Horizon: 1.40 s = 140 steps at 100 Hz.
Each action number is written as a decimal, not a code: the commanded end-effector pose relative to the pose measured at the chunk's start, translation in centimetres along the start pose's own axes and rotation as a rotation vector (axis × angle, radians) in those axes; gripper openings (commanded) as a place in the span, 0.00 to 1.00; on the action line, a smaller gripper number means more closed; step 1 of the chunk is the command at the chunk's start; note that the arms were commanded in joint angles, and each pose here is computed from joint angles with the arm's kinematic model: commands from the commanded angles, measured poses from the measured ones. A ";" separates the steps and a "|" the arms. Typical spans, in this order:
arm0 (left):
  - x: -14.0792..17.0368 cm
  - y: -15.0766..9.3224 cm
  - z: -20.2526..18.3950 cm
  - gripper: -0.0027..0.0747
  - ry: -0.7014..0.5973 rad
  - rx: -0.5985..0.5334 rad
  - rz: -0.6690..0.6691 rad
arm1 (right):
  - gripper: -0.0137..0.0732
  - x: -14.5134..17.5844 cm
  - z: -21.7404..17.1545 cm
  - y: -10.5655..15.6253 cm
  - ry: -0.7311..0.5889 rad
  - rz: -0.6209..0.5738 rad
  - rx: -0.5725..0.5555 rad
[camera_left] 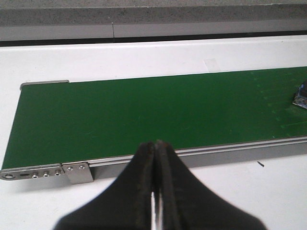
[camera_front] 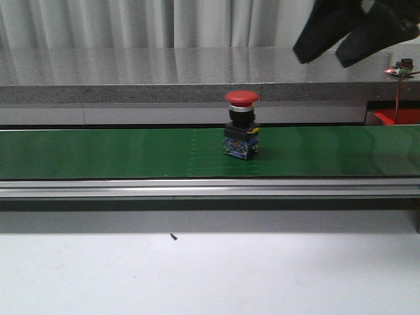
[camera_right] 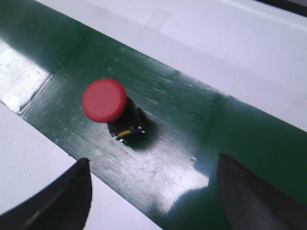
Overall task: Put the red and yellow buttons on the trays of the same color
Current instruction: 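Lower the right gripper onto the red button and grasp it, then carry the red button over the red tray, lower it and release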
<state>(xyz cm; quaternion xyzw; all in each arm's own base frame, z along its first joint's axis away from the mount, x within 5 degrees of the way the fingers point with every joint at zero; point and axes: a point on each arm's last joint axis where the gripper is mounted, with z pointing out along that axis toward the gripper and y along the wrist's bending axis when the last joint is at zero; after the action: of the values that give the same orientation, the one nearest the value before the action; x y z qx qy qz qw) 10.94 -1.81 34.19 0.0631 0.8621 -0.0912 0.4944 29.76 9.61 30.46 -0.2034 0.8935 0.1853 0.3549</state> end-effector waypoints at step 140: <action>-1.3 -0.1 -0.5 0.01 -0.090 -0.001 -0.010 | 0.18 -5.8 -3.2 -1.7 -0.122 -0.106 0.079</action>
<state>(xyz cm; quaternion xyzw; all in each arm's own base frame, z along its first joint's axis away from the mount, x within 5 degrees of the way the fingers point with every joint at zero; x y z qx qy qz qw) 10.94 -1.81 34.19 0.0631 0.8621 -0.0912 0.4944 33.94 10.14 32.08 -0.2483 0.8867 0.1514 0.3594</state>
